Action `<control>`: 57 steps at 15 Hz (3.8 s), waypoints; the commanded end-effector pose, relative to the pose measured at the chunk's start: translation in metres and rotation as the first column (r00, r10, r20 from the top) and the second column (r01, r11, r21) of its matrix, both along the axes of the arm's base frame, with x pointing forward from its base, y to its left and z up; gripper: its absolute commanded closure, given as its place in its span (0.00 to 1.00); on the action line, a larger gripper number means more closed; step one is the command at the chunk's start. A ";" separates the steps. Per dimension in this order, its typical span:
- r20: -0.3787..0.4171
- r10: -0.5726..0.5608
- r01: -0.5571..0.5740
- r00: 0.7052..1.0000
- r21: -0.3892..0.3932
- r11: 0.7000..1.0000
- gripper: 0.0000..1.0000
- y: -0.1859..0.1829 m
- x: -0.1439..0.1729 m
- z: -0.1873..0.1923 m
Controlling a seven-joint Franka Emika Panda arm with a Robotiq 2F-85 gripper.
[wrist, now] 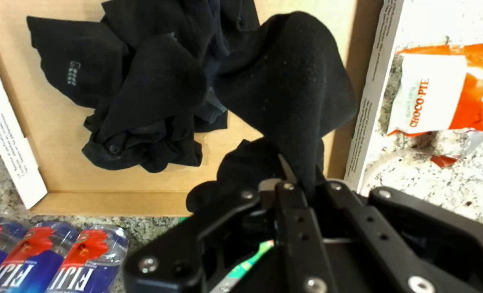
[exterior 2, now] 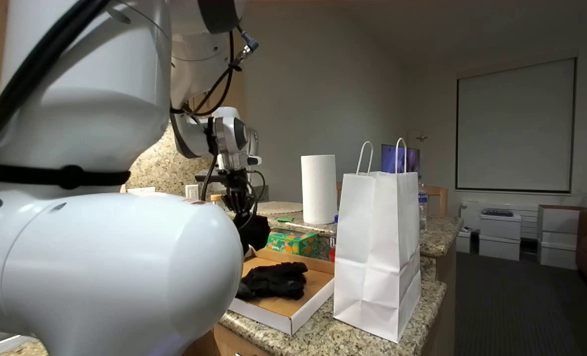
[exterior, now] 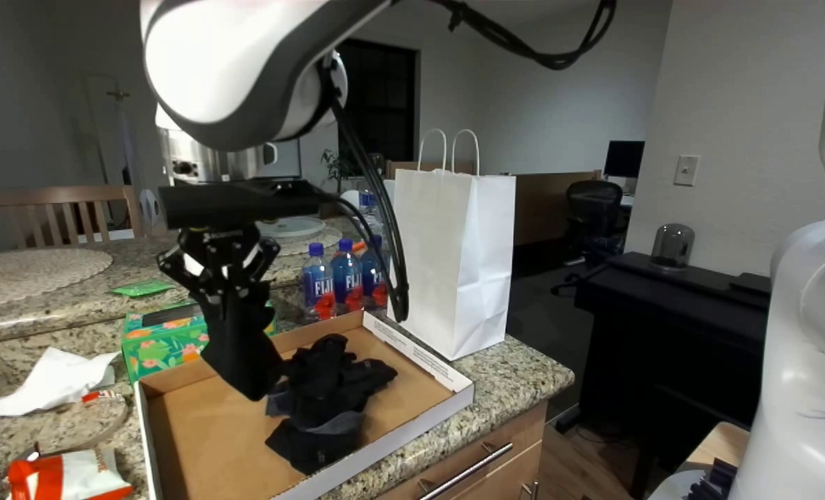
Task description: Put the socks in the bag
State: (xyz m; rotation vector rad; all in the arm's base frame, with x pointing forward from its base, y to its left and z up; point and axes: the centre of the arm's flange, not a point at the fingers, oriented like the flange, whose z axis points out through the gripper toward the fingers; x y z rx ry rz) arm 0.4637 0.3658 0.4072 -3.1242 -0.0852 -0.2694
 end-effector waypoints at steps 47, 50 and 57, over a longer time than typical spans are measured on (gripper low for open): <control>-0.142 -0.857 0.835 0.496 0.349 0.426 0.92 -0.454 0.078 0.290; -0.145 -0.846 0.834 0.514 0.314 0.453 0.92 -0.438 0.082 0.278; -0.104 -0.833 0.824 0.543 0.259 0.504 0.92 -0.400 0.088 0.275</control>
